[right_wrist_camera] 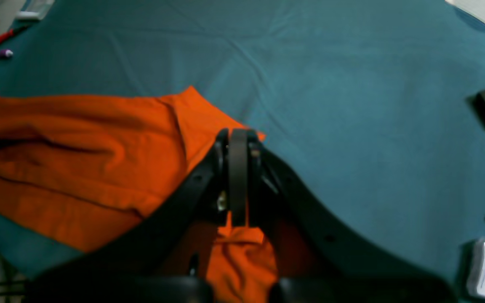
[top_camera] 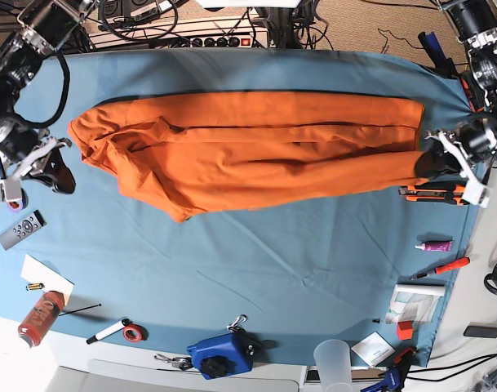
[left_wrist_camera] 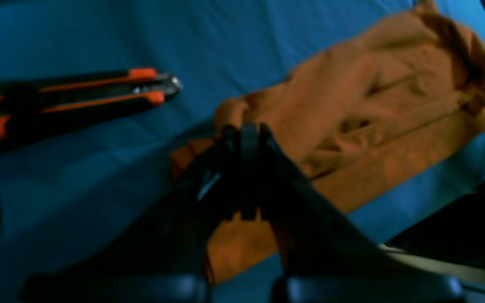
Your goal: Layout the t-shirt on the table in an organized manner, then fold the t-shirt properly
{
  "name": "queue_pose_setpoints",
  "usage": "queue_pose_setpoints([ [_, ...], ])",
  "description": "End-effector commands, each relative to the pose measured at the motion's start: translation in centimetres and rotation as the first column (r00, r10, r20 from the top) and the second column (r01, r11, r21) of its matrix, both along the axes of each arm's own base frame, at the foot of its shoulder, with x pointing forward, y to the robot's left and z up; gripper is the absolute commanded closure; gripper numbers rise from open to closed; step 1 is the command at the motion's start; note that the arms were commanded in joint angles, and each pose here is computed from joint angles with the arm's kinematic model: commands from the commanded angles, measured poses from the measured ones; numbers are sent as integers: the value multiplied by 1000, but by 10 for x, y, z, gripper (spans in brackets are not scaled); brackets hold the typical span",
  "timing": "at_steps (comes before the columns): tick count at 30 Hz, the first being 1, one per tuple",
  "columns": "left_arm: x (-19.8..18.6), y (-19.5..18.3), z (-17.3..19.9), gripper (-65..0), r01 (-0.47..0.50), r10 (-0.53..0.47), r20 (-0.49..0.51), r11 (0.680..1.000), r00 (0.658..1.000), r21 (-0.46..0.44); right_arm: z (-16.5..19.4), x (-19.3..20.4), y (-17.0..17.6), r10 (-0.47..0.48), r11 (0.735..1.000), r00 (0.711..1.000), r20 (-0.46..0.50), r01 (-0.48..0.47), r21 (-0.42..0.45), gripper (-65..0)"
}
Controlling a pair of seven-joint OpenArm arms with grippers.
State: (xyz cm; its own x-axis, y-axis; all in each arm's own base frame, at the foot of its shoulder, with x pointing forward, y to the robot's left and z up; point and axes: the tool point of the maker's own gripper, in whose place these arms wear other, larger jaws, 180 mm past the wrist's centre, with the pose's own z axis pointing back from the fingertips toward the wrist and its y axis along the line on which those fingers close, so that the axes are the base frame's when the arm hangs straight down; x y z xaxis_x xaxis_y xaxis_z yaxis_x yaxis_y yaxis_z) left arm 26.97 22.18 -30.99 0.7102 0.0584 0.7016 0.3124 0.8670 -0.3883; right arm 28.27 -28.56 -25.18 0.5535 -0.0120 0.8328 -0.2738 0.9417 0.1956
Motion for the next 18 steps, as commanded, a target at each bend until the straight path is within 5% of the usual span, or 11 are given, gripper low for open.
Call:
queue_pose_setpoints([
  [1, 3, 1, 11, 0, 6, -6, 41, 1000, 999, -3, 13, 1, -2, 4, 1000, 999, 41, -4, -9, 0],
  [10, 1, 0, 11, 0, 3, -2, 53, 1000, 999, -18, 5, -2, -9, -16, 999, 1000, 6, 17, -48, -2],
  [13, 2, 0, 12, 0, 0, 2, 61, 1000, 998, -20, 1, 0, -21, -61, 993, 998, -2, 61, -103, -182],
  [18, 2, -1, 14, 0, 29, -29, 83, 1000, 996, 3, -1, 21, -30, -97, 967, 995, 11, 97, -235, -197],
])
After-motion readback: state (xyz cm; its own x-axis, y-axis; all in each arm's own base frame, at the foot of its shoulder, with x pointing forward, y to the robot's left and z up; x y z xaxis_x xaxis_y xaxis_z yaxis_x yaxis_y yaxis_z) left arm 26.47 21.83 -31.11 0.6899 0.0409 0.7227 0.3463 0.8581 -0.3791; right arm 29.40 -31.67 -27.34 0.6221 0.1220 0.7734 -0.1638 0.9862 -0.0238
